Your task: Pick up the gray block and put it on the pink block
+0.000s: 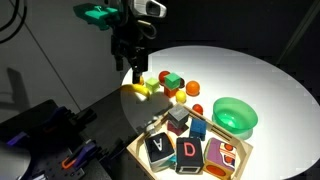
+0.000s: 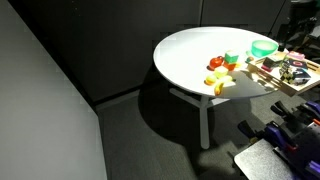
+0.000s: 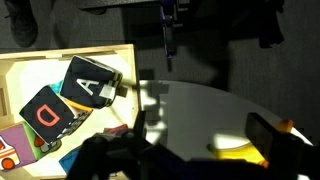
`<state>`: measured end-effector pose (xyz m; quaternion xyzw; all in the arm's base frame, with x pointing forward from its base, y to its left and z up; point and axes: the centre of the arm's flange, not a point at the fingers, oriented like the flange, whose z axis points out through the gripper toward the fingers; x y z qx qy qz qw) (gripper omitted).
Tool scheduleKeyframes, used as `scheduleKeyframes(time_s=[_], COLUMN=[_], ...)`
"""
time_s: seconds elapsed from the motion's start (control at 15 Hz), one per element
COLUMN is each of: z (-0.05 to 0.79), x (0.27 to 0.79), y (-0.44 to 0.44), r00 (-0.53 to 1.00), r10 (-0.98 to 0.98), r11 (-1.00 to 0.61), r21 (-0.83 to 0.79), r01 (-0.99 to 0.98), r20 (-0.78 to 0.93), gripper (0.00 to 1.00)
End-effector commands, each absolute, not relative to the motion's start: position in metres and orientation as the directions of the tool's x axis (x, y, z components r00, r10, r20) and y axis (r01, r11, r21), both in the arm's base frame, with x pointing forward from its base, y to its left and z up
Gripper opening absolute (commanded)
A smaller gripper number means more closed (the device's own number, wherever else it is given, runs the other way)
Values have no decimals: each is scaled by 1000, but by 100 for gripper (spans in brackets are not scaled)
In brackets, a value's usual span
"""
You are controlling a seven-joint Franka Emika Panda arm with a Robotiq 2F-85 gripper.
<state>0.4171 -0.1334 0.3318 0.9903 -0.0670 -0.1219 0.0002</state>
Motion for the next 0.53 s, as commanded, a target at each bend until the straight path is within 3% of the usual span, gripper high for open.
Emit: scheduleKeyframes(time_s=[0.0,0.47], z=[347,363], x=[394,373], y=[-117,-101], r00=[973,994], r10=[-111,-66], r11=[-994,-998], r21=[31,30], r01=[-107,-64], r20=[-201,-92], gripper=[100,100])
